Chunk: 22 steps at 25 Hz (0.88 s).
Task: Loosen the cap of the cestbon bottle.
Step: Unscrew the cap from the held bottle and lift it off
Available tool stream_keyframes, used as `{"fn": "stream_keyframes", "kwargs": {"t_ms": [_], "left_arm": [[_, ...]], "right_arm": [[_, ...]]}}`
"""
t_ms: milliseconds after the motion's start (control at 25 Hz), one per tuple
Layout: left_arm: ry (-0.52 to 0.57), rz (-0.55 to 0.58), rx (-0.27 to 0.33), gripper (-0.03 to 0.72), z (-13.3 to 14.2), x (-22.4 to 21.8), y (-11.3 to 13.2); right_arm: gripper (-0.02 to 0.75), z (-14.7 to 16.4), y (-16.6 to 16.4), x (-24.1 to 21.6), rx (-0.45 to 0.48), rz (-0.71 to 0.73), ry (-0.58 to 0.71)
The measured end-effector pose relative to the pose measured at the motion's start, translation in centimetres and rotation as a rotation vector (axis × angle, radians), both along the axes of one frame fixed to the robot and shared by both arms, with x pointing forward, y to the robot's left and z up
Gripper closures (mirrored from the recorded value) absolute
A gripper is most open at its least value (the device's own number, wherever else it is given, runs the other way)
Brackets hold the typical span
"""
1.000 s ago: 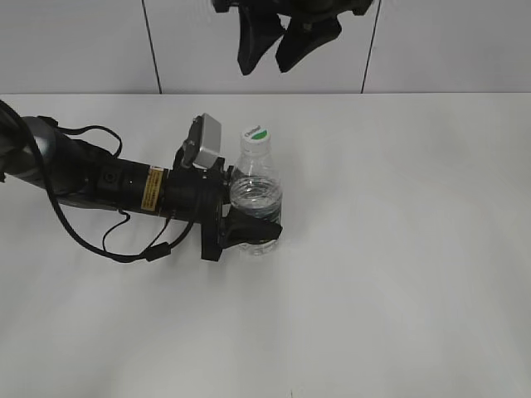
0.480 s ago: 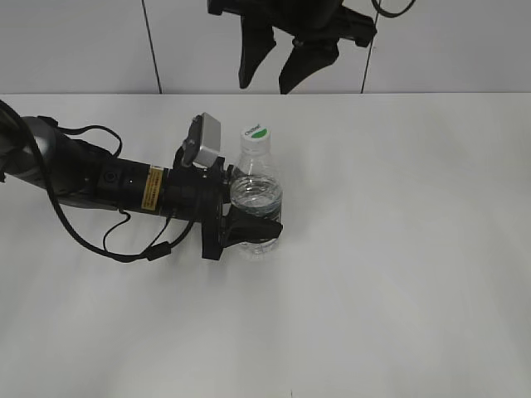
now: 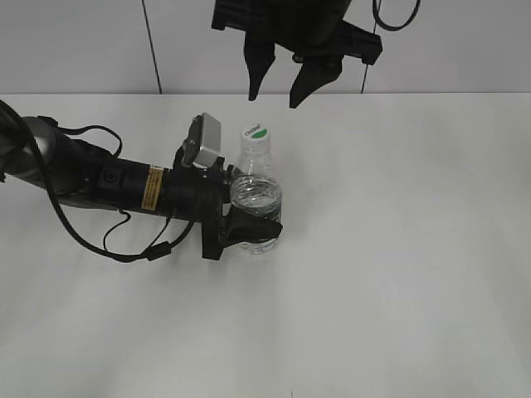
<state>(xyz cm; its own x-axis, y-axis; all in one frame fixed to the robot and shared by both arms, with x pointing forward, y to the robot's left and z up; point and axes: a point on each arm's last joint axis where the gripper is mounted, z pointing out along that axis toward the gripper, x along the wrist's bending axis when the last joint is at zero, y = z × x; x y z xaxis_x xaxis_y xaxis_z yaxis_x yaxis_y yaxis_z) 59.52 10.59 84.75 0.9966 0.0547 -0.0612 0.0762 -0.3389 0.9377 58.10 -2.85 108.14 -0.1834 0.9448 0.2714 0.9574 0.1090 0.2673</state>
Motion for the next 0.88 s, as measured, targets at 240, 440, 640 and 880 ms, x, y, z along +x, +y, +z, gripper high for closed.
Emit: {"fn": "stream_keyframes", "kwargs": {"t_ms": [240, 440, 640, 880], "left_arm": [[-0.001, 0.002, 0.004, 0.276, 0.0, 0.0, 0.0], [-0.001, 0.003, 0.006, 0.276, -0.1, 0.0, 0.0], [-0.001, 0.002, 0.007, 0.276, -0.1, 0.0, 0.0], [-0.001, 0.002, 0.007, 0.276, -0.1, 0.0, 0.0]], "right_arm": [[0.368, 0.0, 0.1, -0.1, 0.006, -0.042, 0.011], [0.338, -0.6, 0.4, 0.0, 0.008, -0.046, 0.033], [0.321, -2.4, 1.2, 0.2, -0.008, -0.039, 0.075], [0.319, -2.8, 1.4, 0.1, -0.007, -0.037, 0.087]]}}
